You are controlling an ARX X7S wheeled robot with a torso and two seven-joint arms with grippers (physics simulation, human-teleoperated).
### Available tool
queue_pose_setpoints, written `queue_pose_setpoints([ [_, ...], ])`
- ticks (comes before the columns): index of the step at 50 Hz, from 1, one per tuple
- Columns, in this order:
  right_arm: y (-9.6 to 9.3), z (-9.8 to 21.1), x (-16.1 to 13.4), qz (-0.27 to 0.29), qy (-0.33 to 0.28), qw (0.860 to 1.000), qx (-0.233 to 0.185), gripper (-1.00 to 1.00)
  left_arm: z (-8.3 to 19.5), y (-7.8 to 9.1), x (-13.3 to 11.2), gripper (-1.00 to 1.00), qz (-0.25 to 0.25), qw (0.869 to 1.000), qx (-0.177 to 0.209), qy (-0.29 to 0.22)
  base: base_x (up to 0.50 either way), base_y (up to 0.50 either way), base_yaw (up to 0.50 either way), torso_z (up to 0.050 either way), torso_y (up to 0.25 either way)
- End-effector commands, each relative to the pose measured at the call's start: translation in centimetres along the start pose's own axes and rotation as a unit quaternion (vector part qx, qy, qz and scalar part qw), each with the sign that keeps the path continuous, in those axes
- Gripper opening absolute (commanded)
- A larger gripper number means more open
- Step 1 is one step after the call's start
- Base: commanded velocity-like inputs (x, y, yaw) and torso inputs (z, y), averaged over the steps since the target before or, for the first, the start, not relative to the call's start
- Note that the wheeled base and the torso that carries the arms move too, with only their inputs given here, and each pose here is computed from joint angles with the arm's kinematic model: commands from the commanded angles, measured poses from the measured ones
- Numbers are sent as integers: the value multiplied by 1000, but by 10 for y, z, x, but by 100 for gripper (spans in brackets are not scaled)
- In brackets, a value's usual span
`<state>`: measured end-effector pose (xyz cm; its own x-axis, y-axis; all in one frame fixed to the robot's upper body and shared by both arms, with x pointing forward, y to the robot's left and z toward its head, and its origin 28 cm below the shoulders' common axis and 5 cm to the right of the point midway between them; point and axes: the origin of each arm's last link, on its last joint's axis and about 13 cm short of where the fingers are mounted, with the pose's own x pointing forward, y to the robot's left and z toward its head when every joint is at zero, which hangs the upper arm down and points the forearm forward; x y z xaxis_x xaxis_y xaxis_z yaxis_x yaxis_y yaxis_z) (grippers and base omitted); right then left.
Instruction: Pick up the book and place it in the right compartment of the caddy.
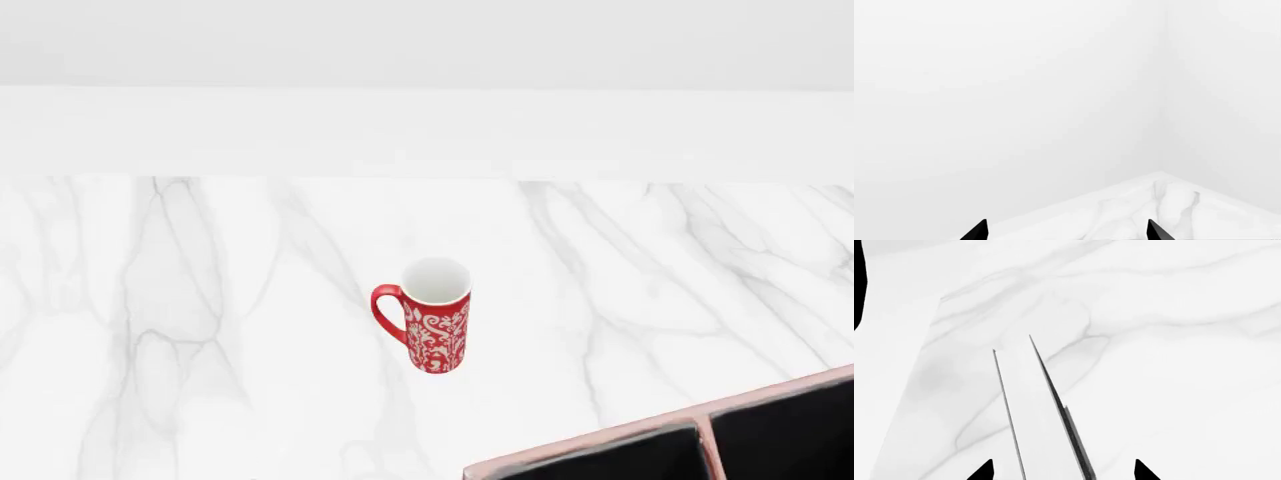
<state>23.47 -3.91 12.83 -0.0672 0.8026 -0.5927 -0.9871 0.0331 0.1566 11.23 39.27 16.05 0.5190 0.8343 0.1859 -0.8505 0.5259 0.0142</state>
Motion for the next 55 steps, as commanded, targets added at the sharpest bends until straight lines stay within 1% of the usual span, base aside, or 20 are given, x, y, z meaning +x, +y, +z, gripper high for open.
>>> queue_pose_setpoints([
  [1, -12, -6, 8, 9, -5, 1000, 17, 100, -4, 4, -1, 100, 9, 1000, 2, 3, 0, 0, 0, 0, 0],
  [4, -12, -8, 10, 12, -2, 1000, 20, 100, -4, 3, -1, 100, 8, 1000, 2, 3, 0, 0, 0, 0, 0],
  [8, -11, -10, 11, 20, 8, 1000, 13, 100, -5, 3, -1, 100, 8, 1000, 2, 4, 0, 0, 0, 0, 0],
  [9, -10, -10, 12, 16, 9, 1000, 12, -100, -5, 3, -1, 100, 8, 1000, 1, 4, 0, 0, 0, 0, 0],
  [10, -9, -10, 12, 19, 10, 1000, 4, -100, -6, 3, -1, 100, 8, 1000, 2, 5, 0, 0, 0, 0, 0],
  [13, -8, -11, 12, 23, 13, 1000, 1, -100, -6, 3, -1, 100, 9, 1000, 1, 5, 0, 0, 0, 0, 0],
  [28, -8, -9, 10, 16, -4, 1000, -6, -100, -5, 2, -1, 100, 7, 1000, 1, 5, 0, 0, 0, 0, 0],
  [30, -9, -7, 9, 7, -12, 1000, -5, -100, -5, 3, -1, 100, 8, 1000, 0, 5, 0, 0, 1, 0, 0],
  [31, -10, -4, 8, -8, -19, 1000, -8, -100, -5, 3, -1, 100, 8, 1000, 1, 5, 0, 0, 0, 0, 0],
  [34, -10, 2, 3, -29, -30, 999, -7, -100, -5, 3, -1, 100, 7, 1000, 1, 5, 0, 0, 0, 0, 0],
  [39, -5, 18, -14, -75, -45, 996, -20, -100, -7, 3, -1, 100, 7, 1000, 1, 6, 0, 0, 0, 0, 0],
  [46, -2, 29, -25, -112, -49, 992, -32, -100, -9, 1, -1, 100, 5, 1000, 1, 8, 0, 0, 0, 0, 0],
  [52, -3, 33, -29, -128, -59, 989, -32, -100, -9, 1, -1, 100, 4, 1000, 1, 8, 0, 0, 0, 0, 0],
  [55, -6, 38, -33, -158, -70, 985, -24, -100, -10, 0, -2, 100, 2, 1000, 2, 9, 0, 0, 0, 0, 0],
])
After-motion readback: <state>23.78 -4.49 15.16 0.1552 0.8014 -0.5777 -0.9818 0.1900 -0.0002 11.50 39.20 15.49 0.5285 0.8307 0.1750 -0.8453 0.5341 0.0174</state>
